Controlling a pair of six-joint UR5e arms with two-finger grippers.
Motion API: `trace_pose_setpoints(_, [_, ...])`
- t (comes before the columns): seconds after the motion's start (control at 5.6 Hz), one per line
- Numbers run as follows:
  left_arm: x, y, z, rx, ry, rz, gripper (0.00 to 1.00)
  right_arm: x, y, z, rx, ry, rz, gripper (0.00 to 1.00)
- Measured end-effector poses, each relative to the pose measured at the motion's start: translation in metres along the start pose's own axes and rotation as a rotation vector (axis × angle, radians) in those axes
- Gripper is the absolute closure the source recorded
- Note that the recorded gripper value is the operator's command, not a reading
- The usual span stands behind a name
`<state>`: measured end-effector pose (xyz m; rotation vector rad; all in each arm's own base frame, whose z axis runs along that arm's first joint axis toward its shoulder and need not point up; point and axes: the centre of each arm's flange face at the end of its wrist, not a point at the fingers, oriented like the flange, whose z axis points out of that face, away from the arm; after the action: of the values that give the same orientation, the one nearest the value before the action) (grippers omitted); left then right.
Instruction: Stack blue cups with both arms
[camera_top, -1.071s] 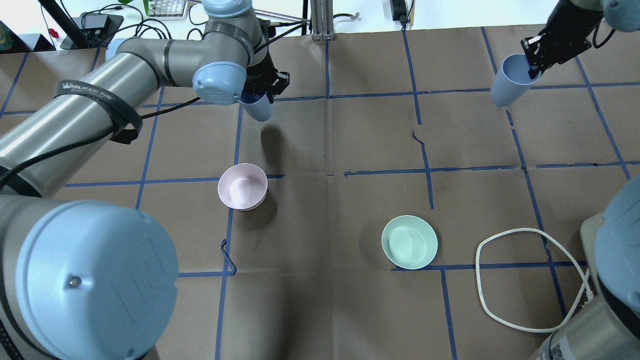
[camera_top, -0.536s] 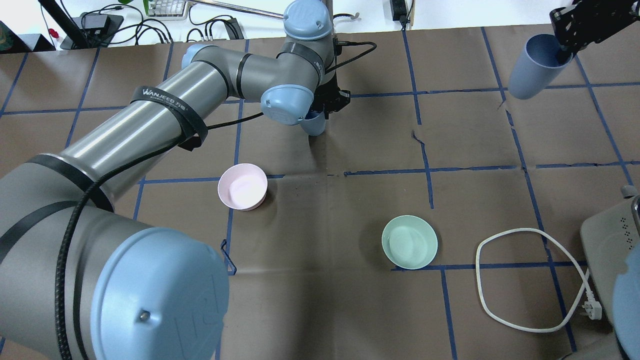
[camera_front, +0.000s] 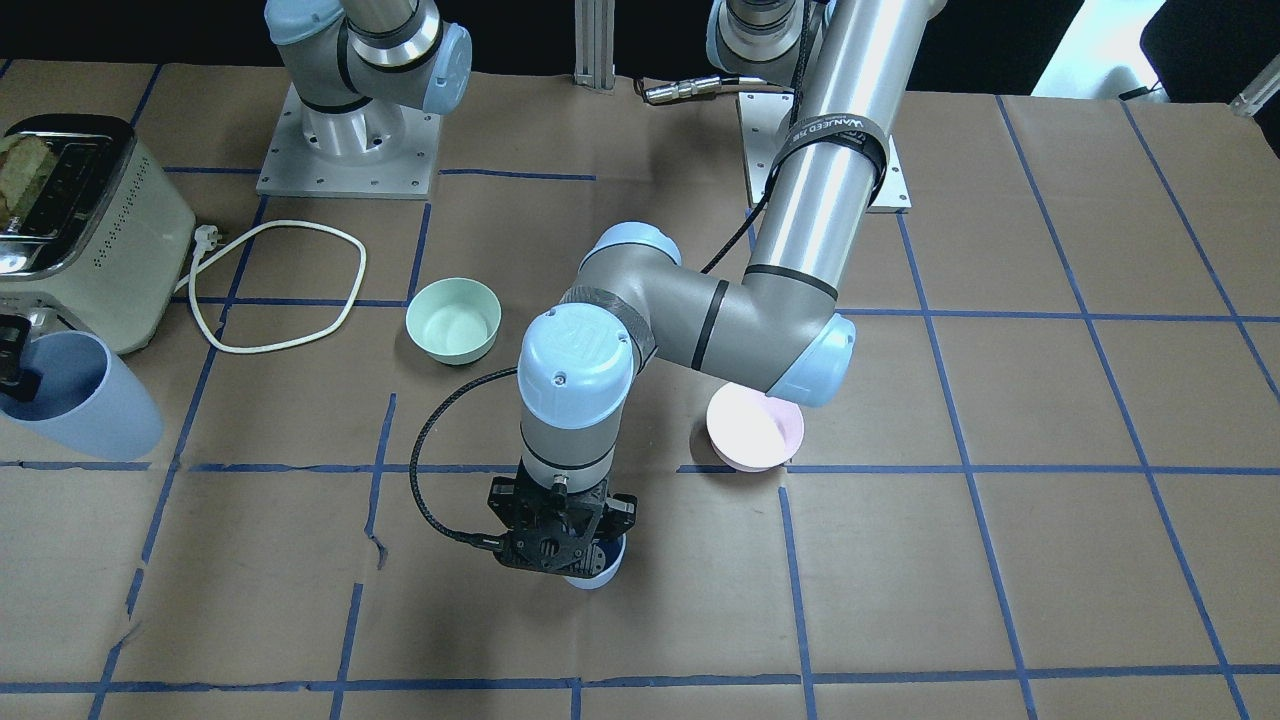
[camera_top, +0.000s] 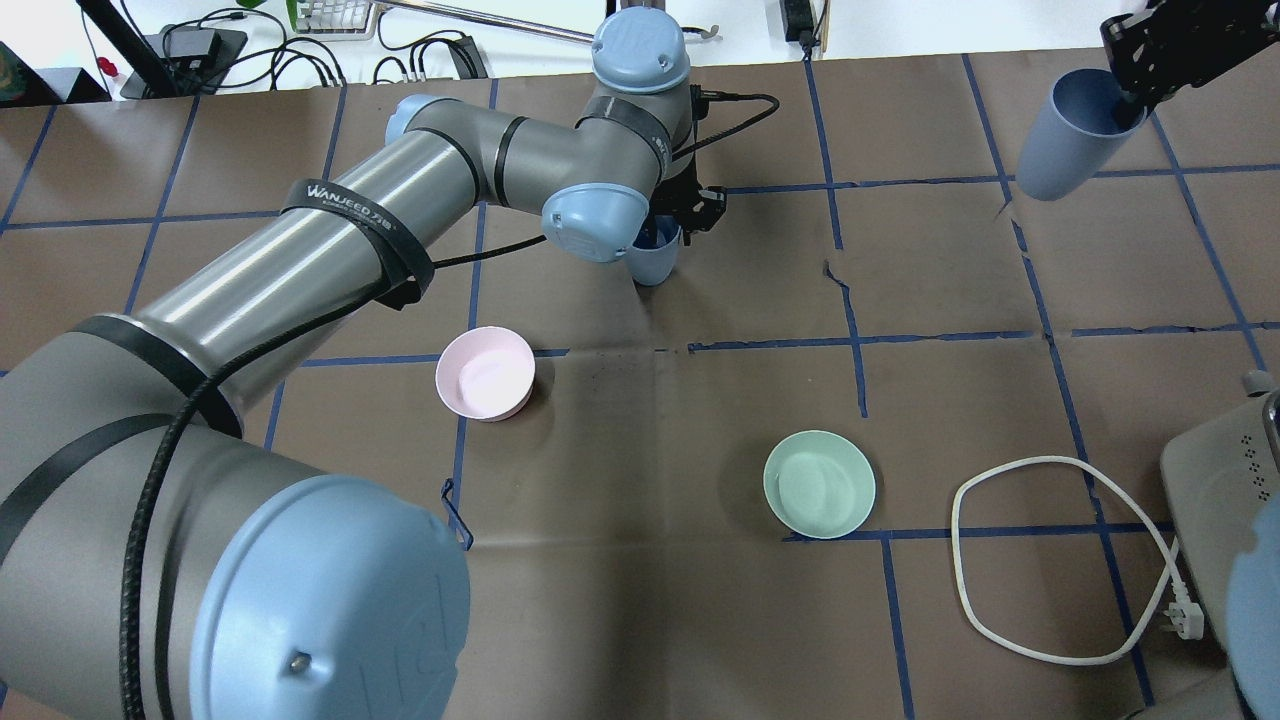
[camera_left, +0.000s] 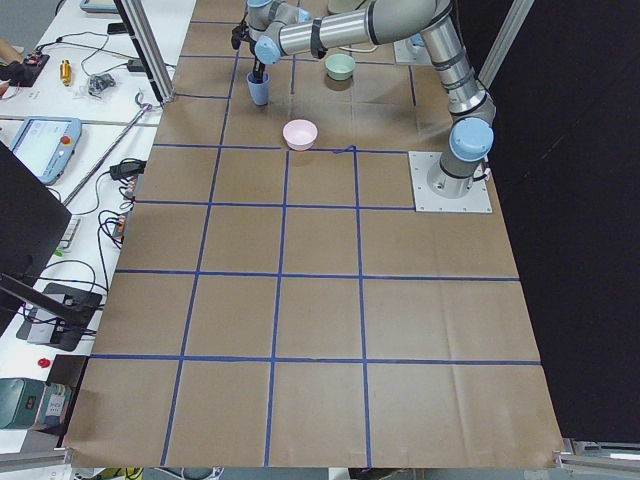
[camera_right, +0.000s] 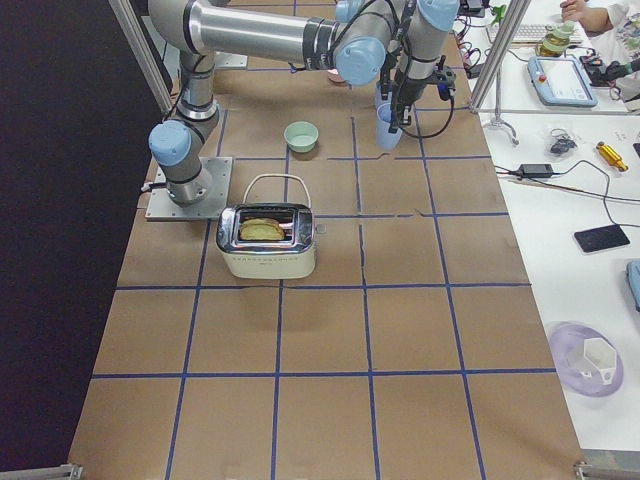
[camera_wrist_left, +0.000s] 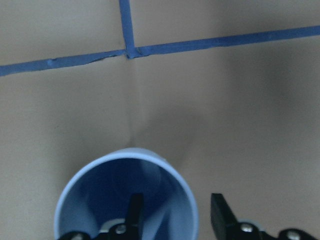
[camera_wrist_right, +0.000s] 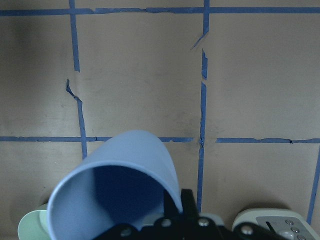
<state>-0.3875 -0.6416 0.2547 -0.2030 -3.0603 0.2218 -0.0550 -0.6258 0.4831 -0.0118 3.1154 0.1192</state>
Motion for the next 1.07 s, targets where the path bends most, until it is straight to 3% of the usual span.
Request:
trace_pose_setpoints(0.18, [0.000, 0.000, -0.020, 0.017, 0.010, 0.000, 0.00, -0.001, -0.001, 0.001, 0.000, -0.004, 0.005, 0.92])
trace_pose_setpoints(0.54, [-0.018, 0.017, -0.103, -0.012, 0.014, -0.024, 0.00, -0.019, -0.005, 0.004, 0.000, -0.007, 0.045, 0.92])
trace_pose_setpoints(0.71, [-0.055, 0.029, -0.150, -0.040, 0.004, -0.055, 0.01, -0.043, -0.011, 0.009, -0.001, -0.004, 0.065, 0.92])
trace_pose_setpoints(1.07, [-0.118, 0.063, -0.223, -0.023, 0.017, -0.075, 0.01, -0.110, -0.024, 0.020, 0.030, 0.007, 0.102, 0.92])
